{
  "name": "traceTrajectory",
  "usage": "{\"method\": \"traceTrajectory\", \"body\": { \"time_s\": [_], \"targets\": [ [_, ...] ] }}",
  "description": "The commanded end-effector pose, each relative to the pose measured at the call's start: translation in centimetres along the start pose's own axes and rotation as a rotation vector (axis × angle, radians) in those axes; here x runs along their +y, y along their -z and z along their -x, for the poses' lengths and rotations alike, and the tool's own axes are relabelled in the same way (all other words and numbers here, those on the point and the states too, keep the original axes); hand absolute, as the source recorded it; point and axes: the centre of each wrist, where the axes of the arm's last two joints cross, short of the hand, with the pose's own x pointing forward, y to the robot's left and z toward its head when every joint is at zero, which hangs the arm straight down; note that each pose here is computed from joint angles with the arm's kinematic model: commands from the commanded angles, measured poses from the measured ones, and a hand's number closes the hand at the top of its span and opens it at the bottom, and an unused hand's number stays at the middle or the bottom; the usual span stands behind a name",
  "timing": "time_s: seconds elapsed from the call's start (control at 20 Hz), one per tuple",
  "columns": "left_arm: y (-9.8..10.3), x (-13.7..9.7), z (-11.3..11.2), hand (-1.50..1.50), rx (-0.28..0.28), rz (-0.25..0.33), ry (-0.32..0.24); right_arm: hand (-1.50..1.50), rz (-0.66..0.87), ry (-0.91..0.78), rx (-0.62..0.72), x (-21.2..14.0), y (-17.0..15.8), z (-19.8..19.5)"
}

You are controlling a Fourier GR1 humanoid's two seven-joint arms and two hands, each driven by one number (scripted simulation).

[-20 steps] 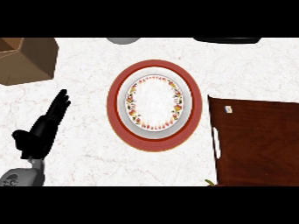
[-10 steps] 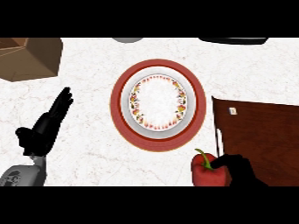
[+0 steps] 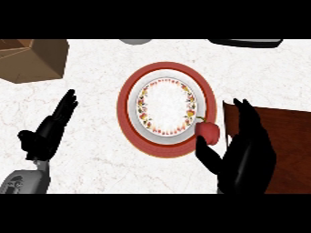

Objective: Pick the bell pepper from the tray and place it in the plate

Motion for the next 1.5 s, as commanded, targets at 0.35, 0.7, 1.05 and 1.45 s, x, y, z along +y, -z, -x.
{"method": "traceTrajectory", "body": {
  "time_s": [0.35, 0.7, 1.05, 1.45],
  "targets": [
    [-0.2, -0.2, 0.3, 0.00, 0.018, -0.017, 0.004, -1.50, 0.186, 0.470, 0.218, -0.2, 4.9, -3.5],
    [-0.8, 0.7, 1.4, 0.00, 0.043, -0.064, 0.002, -1.50, 0.208, 0.648, 0.216, -0.6, 2.3, -0.4],
    [-1.8, 2.4, 1.7, 0.00, 0.054, -0.102, -0.002, -1.50, 0.148, 0.643, 0.199, 0.2, -4.5, 4.5],
    [-2.4, 2.3, 1.9, 0.00, 0.042, -0.065, 0.005, -1.50, 0.138, 0.627, 0.178, -0.2, -8.5, 8.0]
  ]
}}
